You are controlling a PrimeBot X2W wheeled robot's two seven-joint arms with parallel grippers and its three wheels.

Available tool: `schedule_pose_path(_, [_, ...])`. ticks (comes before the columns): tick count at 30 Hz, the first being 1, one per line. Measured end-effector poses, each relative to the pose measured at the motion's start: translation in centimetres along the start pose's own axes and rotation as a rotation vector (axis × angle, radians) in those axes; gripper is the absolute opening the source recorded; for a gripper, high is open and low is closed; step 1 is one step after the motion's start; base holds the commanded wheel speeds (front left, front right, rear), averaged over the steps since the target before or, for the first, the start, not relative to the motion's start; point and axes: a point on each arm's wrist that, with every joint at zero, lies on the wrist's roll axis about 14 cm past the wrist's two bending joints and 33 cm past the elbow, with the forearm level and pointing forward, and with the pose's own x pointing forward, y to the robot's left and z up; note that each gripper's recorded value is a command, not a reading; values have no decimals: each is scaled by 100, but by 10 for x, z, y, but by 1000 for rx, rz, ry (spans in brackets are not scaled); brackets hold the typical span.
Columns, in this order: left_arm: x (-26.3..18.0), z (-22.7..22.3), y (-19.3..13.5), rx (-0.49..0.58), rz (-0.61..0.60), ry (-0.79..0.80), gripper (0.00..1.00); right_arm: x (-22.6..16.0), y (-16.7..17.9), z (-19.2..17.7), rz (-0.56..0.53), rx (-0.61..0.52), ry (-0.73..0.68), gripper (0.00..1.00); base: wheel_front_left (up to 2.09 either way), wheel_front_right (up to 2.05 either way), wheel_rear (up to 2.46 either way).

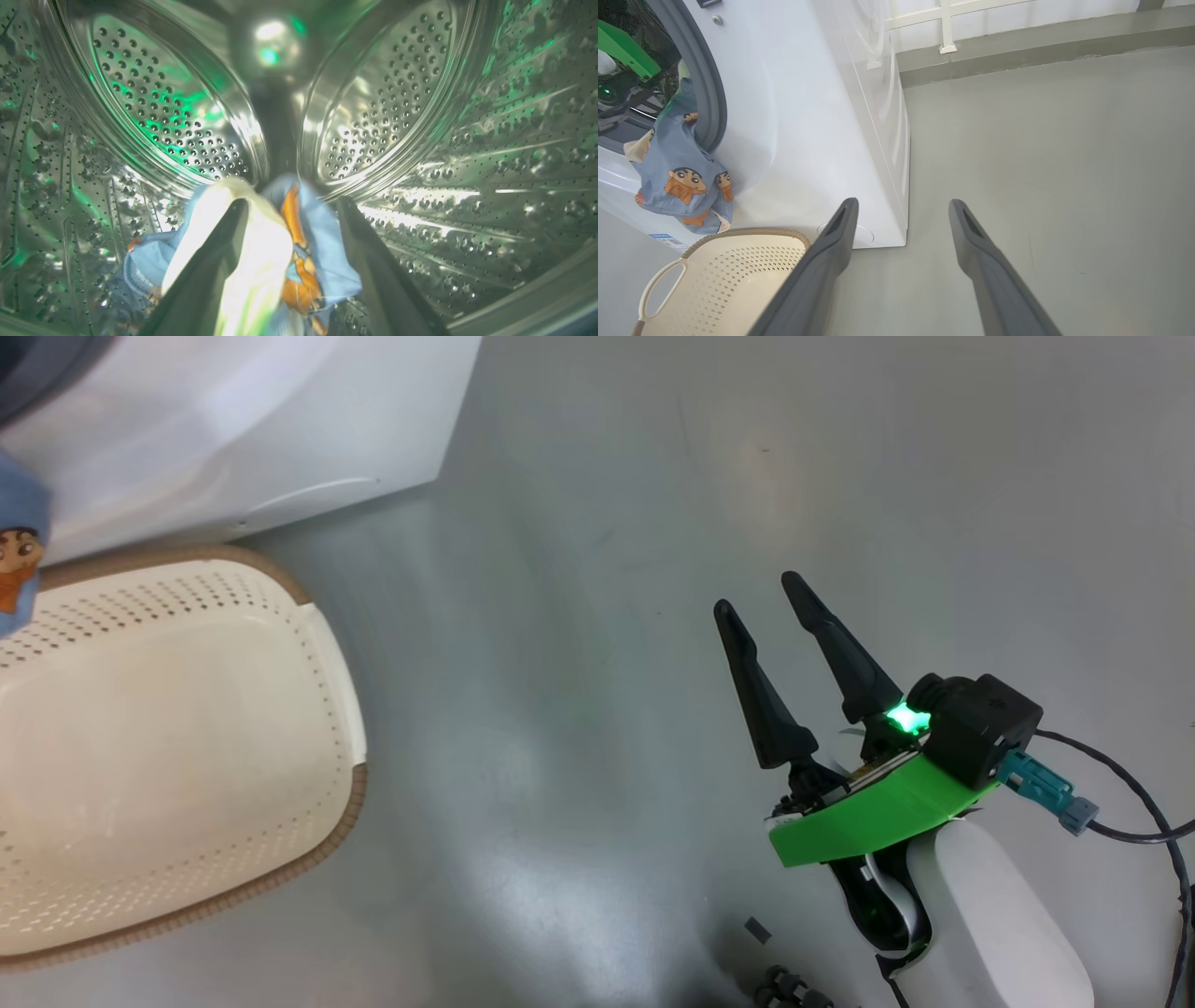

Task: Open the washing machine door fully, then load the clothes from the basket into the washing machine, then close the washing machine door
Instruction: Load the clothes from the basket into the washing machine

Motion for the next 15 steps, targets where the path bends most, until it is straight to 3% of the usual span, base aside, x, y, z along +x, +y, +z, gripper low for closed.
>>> schedule_pose_path(15, [-30,-2,-1,17,-31,61,100,5,10,23,29,2,-66,100,0,0,0])
